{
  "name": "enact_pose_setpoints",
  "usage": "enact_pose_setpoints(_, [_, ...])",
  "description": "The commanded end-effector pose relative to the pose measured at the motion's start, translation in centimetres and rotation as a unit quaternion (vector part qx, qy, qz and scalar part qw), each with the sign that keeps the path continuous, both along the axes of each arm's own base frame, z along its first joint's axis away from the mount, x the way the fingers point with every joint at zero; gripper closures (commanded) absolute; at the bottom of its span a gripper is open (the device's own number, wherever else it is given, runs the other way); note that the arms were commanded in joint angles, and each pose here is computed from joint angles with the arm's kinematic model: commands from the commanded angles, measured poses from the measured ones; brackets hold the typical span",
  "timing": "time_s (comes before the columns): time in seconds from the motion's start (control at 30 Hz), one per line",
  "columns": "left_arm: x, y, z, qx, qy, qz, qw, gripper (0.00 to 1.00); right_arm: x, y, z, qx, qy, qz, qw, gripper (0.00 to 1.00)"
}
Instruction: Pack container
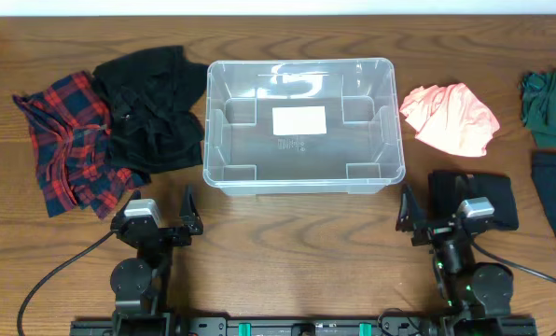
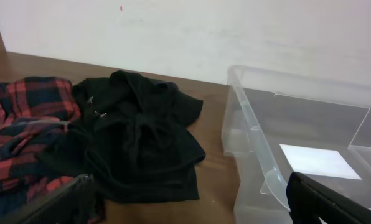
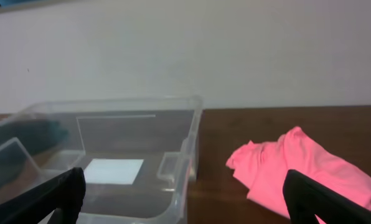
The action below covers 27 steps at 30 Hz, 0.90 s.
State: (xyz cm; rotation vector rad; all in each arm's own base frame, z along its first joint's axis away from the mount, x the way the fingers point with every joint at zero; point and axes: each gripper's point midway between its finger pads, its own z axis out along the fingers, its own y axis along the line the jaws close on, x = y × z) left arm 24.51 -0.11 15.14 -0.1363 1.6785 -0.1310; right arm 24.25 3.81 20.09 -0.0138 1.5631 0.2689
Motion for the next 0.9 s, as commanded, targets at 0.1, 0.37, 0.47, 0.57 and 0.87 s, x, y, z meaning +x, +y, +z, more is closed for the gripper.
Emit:
enact_pose_setpoints(0.1, [-0.1, 0.1, -1.7, 0.005, 0.027, 0.002, 1.0, 0.02, 0.7, -0.3, 5.4, -0.024, 0.016, -0.007, 1.0, 0.01])
enact_pose_setpoints(0.37, [-0.1, 0.1, -1.7, 0.004, 0.027, 0.002, 1.0, 0.02, 6.1, 0.2, 7.5, -0.038, 0.144, 0.005, 0.989, 0.01])
enact_pose_setpoints(0.47, [-0.1, 0.1, -1.7, 0.005, 0.027, 0.002, 1.0, 0.02, 8.4, 0.2, 8.5, -0.032, 0.19, 0.017, 0.981, 0.01])
enact_pose_setpoints(0.57, [-0.1, 0.1, -1.7, 0.004, 0.027, 0.002, 1.0, 0.02, 10.4, -0.3, 9.2, -0.021, 0.234, 0.026, 0.972, 0.01])
enact_pose_setpoints(0.87, [-0.1, 0.1, -1.7, 0.004, 0.027, 0.002, 1.0, 0.02, 13.7, -2.0, 9.8, 0.004, 0.295, 0.055, 0.954, 0.01])
